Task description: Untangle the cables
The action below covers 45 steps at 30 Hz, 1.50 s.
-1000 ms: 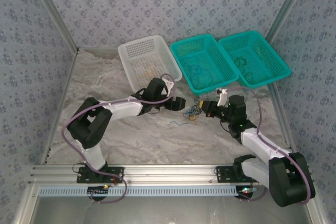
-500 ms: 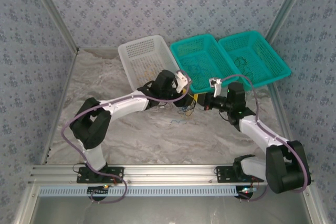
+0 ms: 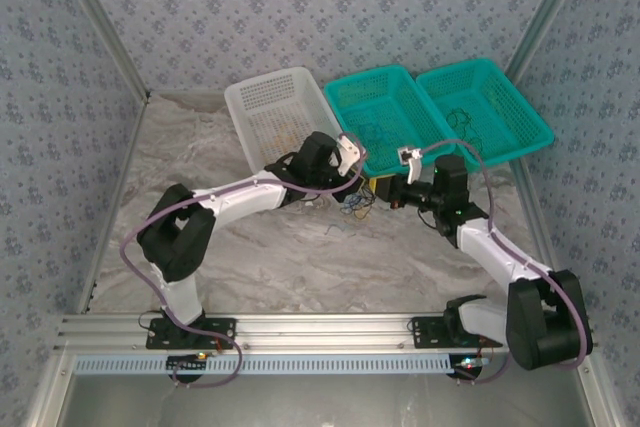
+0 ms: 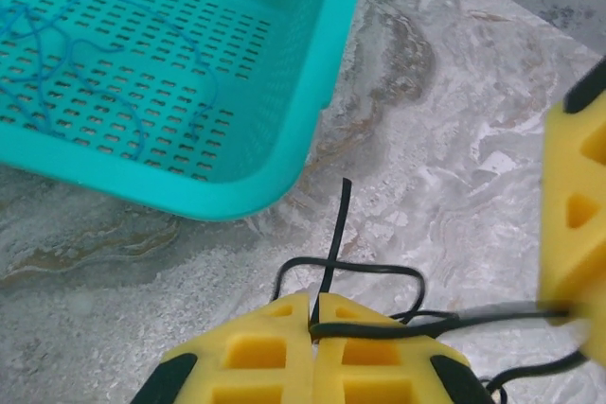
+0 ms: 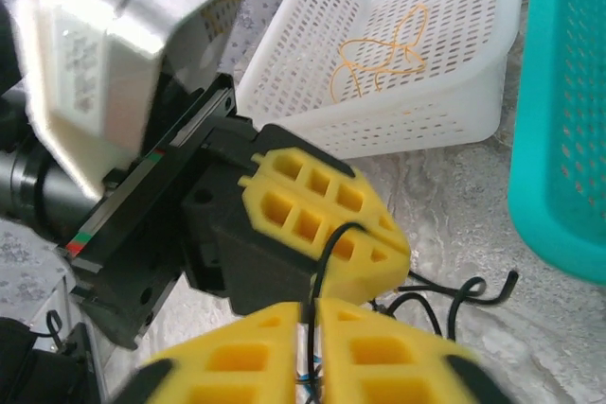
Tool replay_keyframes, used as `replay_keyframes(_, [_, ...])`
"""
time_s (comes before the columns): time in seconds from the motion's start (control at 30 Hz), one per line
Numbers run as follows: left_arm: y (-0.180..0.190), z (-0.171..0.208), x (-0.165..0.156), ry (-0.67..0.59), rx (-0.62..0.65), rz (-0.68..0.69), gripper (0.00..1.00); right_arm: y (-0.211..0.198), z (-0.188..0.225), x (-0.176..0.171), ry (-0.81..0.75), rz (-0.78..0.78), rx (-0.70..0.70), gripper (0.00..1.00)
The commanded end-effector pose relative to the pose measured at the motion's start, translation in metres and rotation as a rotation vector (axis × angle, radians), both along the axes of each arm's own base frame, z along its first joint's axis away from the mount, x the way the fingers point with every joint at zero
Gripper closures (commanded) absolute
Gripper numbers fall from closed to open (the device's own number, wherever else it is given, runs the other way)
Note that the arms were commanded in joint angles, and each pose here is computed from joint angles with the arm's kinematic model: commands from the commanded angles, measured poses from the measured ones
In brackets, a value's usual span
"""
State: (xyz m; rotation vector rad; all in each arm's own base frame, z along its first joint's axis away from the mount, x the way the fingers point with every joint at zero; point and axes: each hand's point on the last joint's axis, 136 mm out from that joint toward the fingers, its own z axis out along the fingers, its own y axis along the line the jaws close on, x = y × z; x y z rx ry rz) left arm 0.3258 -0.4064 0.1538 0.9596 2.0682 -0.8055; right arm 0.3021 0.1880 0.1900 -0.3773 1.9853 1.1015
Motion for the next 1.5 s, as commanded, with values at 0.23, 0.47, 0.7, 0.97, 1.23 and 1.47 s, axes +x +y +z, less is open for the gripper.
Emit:
replay_keyframes(0.23, [0.025,-0.014,0.025,0.264,0.064,0.403,1.0,-0.029,-0.024,0.005,0.019,-0.356,-0.139,0.0])
replay_keyframes(0.47, [0.02,-0.016,0.016,0.444,0.012,0.48,1.0,-0.015,-0.037,0.007,0.001,-0.388,-0.141,0.01])
replay_keyframes(0.7, [0.014,-0.016,0.009,0.523,-0.01,0.473,1.0,-0.016,-0.053,0.022,0.011,-0.469,-0.187,0.12])
replay_keyframes(0.97, [0.006,0.001,0.002,0.525,-0.069,0.414,1.0,-0.003,-0.071,0.045,0.004,-0.458,-0.23,0.34])
replay_keyframes(1.23, [0.012,0.04,0.004,0.495,-0.186,0.338,1.0,-0.021,-0.127,0.047,0.064,-0.507,-0.446,0.71])
replay_keyframes(1.47, [0.044,0.092,0.02,0.423,-0.342,0.327,1.0,-0.039,-0.162,0.019,0.201,-0.507,-0.555,0.76])
